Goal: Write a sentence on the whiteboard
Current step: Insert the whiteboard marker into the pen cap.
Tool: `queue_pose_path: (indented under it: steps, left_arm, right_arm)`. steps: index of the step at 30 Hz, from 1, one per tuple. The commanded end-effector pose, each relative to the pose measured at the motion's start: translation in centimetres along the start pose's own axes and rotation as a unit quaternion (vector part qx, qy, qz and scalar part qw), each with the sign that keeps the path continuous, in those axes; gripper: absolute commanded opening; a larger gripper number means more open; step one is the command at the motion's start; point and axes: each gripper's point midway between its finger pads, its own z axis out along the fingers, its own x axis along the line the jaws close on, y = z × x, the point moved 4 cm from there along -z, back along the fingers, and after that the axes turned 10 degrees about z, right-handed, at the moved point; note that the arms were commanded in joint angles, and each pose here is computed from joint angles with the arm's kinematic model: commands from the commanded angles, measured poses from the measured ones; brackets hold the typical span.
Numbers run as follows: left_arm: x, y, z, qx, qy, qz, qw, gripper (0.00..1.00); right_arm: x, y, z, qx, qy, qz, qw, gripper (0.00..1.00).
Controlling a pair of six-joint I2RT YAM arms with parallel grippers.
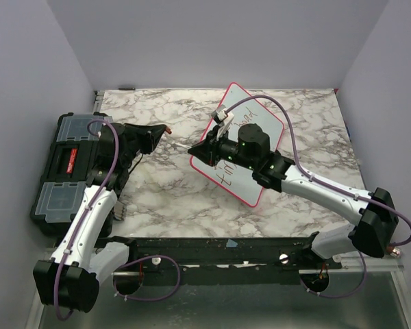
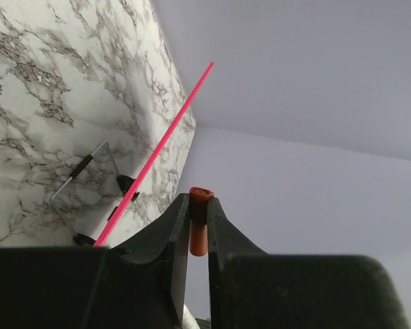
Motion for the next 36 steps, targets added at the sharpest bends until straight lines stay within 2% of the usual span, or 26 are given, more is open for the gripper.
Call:
queue_pose_path:
  steps: [1,36]
  left_arm:
    - [-0.6,-0.2,-0.2,0.01,-0.02,-0.019,1.0,0.0]
    - [-0.7,-0.6,-0.1,0.024,-0.037,-0.029,0.999,0.0]
  right_arm:
    - [0.8,1.4,0.8,-0.027,0.009,-0.006,1.0,0.01]
    - [0.2,2.9,2.3,-0.067,-0.015,-0.003,0.998,0.01]
